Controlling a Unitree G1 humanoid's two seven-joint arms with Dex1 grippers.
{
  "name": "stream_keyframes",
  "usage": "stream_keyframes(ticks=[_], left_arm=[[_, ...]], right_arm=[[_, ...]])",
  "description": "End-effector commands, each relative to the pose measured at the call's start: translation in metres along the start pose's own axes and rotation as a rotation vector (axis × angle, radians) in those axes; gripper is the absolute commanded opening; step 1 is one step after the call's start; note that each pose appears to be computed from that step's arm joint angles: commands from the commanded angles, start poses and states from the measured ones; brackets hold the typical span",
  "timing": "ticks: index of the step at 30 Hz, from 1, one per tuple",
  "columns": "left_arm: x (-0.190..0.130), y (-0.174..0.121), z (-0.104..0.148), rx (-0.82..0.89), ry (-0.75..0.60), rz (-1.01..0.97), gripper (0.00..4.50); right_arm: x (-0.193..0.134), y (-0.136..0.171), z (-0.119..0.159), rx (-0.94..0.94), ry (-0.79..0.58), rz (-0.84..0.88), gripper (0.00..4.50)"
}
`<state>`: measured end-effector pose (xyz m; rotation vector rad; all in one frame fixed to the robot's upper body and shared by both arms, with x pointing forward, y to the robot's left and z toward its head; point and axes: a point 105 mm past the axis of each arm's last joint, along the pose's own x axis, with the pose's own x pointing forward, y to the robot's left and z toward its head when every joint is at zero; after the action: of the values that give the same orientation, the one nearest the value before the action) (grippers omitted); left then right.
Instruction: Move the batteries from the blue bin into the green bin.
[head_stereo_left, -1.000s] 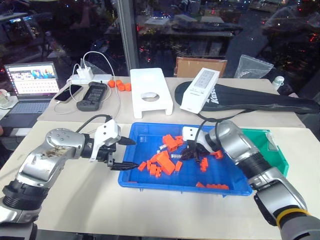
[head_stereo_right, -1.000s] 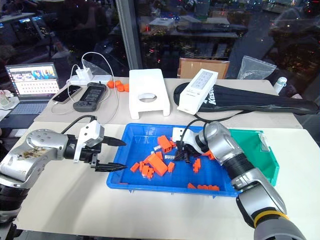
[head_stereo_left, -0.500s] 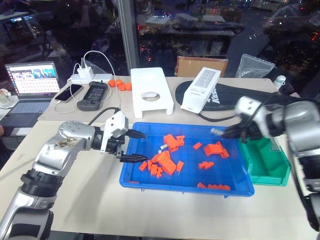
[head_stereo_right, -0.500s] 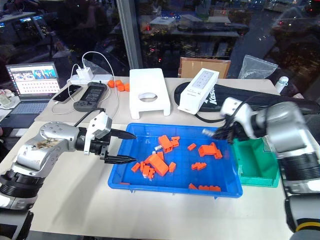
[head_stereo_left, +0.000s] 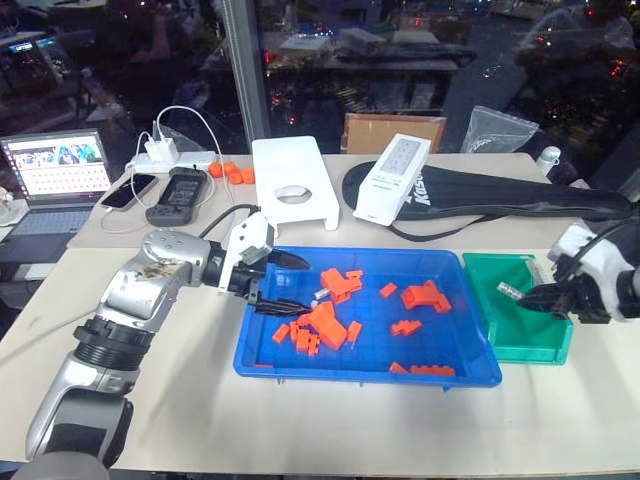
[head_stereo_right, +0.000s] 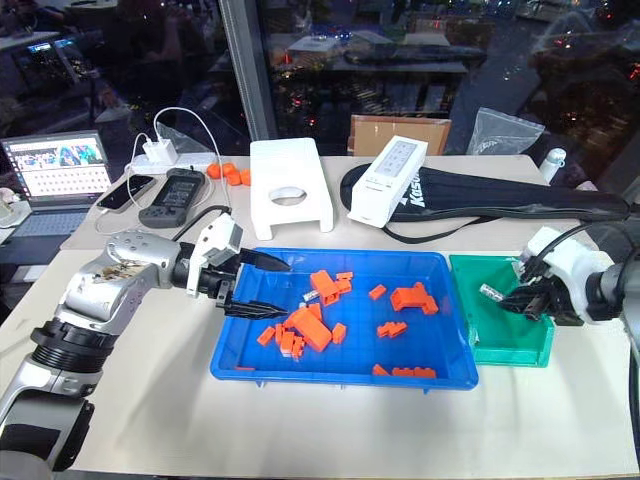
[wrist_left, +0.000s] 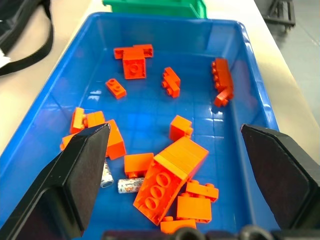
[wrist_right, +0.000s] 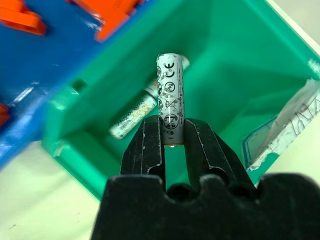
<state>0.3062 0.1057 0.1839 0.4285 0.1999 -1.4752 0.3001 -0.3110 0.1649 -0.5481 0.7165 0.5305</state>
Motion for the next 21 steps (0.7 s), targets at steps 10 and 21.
stream_keyframes(ticks=[10, 21], left_arm=[[-0.023, -0.010, -0.008, 0.008, 0.075, 0.049, 4.50], [-0.037, -0.022, -0.018, -0.024, 0.130, 0.096, 4.50]], right_arm=[[-0.002, 0.028, 0.110, -0.264, -0.267, 0.085, 4.49], [0.073, 0.171, 0.162, -0.190, -0.392, 0.444, 4.49]])
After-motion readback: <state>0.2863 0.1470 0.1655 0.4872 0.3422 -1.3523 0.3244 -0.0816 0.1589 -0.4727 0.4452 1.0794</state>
